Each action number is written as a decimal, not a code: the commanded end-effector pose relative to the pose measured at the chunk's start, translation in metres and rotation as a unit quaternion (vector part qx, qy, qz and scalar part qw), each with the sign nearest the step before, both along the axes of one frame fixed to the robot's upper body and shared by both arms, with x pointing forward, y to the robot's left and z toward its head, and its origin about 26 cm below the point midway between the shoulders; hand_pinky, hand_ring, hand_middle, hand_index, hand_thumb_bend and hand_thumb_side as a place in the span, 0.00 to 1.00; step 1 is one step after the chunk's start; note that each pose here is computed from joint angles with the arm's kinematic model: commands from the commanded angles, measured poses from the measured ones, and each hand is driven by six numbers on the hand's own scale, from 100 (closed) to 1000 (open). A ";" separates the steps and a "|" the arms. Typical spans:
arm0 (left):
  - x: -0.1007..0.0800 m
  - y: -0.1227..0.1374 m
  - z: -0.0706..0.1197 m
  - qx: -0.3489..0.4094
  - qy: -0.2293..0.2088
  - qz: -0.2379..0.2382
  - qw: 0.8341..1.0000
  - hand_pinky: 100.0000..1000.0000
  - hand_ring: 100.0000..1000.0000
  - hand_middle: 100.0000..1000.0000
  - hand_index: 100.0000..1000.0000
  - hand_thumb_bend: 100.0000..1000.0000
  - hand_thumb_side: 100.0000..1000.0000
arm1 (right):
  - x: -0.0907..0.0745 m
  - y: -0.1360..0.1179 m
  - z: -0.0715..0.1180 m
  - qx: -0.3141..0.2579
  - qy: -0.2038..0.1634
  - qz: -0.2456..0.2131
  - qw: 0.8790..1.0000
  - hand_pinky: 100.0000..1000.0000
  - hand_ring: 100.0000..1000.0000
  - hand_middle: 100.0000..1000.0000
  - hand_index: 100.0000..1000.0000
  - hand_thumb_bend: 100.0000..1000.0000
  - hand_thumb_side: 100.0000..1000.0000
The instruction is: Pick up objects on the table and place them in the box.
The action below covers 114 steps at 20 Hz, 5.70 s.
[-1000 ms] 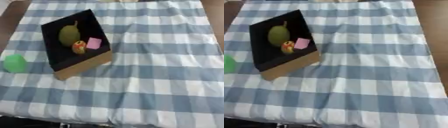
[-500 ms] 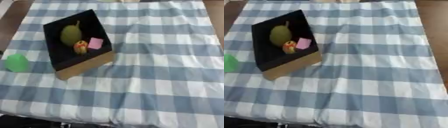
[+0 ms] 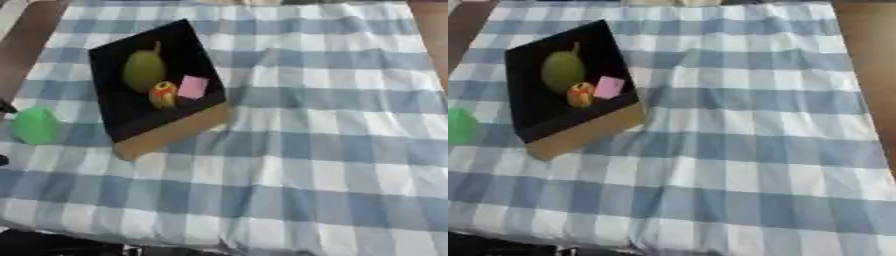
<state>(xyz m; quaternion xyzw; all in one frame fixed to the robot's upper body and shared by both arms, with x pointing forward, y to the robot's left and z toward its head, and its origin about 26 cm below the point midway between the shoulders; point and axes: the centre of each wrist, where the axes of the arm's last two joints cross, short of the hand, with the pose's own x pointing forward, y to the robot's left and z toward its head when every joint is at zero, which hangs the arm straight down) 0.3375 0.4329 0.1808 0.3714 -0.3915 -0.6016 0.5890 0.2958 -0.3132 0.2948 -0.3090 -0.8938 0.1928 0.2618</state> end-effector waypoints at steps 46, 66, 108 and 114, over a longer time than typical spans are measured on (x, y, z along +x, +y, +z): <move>0.026 -0.024 0.018 0.025 -0.032 -0.024 0.999 0.88 0.83 0.71 0.80 0.55 0.19 | -0.003 0.001 0.005 0.010 -0.002 0.004 1.000 0.83 0.77 0.71 0.82 0.00 0.42; 0.029 -0.028 0.006 0.003 -0.013 -0.030 0.999 0.77 0.69 0.54 0.66 0.25 0.00 | -0.003 0.000 0.003 0.014 0.002 0.006 1.000 0.83 0.77 0.71 0.82 0.00 0.45; 0.030 -0.156 0.143 -0.018 -0.207 -0.231 0.951 0.67 0.36 0.26 0.55 0.18 0.00 | -0.003 0.001 0.001 0.012 0.015 0.002 1.000 0.84 0.77 0.70 0.82 0.00 0.48; 0.048 -0.183 0.135 -0.045 -0.199 -0.255 0.945 0.67 0.37 0.27 0.56 0.18 0.00 | -0.003 0.002 0.001 0.016 0.015 0.007 1.000 0.83 0.77 0.70 0.82 0.00 0.48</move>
